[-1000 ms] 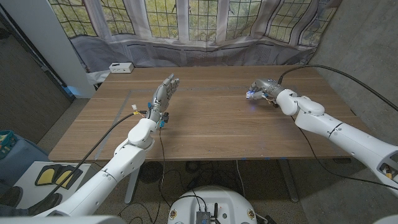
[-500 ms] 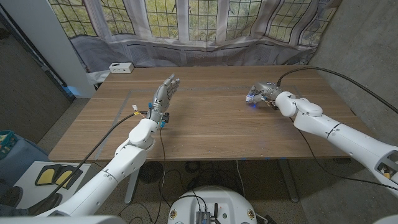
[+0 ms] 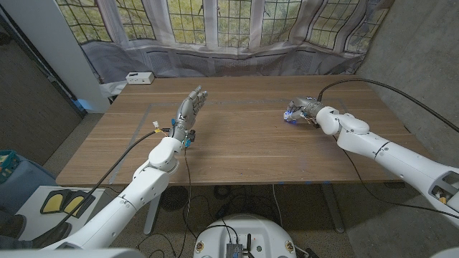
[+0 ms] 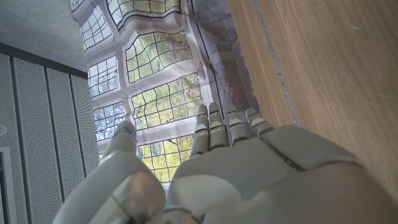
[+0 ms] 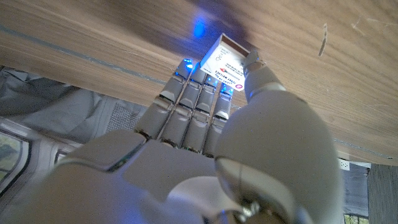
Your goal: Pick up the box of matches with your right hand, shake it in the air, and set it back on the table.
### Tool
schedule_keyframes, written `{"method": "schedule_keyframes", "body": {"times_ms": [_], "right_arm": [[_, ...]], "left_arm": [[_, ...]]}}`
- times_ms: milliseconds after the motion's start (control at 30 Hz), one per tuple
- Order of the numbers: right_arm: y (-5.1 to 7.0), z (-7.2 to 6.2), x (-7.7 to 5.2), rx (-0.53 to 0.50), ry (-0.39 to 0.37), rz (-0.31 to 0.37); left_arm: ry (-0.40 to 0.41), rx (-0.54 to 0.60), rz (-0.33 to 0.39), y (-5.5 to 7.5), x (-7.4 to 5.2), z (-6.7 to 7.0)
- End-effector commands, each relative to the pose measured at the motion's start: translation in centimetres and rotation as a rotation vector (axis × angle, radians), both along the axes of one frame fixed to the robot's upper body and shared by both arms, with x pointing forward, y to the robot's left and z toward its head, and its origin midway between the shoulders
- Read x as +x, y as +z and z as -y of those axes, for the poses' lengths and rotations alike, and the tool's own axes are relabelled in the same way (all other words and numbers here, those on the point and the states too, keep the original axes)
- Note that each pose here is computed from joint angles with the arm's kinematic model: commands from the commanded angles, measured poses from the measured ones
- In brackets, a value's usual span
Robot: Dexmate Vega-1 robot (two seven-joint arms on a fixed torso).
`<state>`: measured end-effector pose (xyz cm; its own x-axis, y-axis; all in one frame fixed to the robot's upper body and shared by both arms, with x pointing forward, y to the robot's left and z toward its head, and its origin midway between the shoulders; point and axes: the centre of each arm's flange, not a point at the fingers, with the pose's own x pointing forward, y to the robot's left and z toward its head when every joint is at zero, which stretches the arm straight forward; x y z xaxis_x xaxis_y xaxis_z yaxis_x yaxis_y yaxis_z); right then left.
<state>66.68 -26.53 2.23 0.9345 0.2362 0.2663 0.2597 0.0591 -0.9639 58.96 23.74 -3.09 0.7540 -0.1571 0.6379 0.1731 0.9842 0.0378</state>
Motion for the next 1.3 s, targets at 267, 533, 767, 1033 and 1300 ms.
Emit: {"method": "schedule_keyframes", "body": {"times_ms": [267, 533, 767, 1033, 1300], "right_arm": [[-0.81, -0.36, 0.67, -0.055, -0.038, -0.011], [-0.97, -0.33, 0.61, -0.064, -0.051, -0.008], [-1.14, -0.29, 0.44, -0.067, -0.060, 0.000], [-1.35, -0.28, 0.26, -0.074, -0.069, 0.000], [-1.46, -0.27, -0.27, -0.082, -0.076, 0.012]], "left_arm": [[0.004, -0.008, 0.003, 0.07, 0.01, -0.32], [0.001, -0.003, 0.002, 0.16, 0.10, -0.27], [-0.001, -0.001, 0.002, 0.20, 0.14, -0.24], [-0.001, -0.006, 0.000, 0.05, 0.13, -0.29], [0.000, -0.003, -0.001, -0.03, -0.02, -0.36]]}}
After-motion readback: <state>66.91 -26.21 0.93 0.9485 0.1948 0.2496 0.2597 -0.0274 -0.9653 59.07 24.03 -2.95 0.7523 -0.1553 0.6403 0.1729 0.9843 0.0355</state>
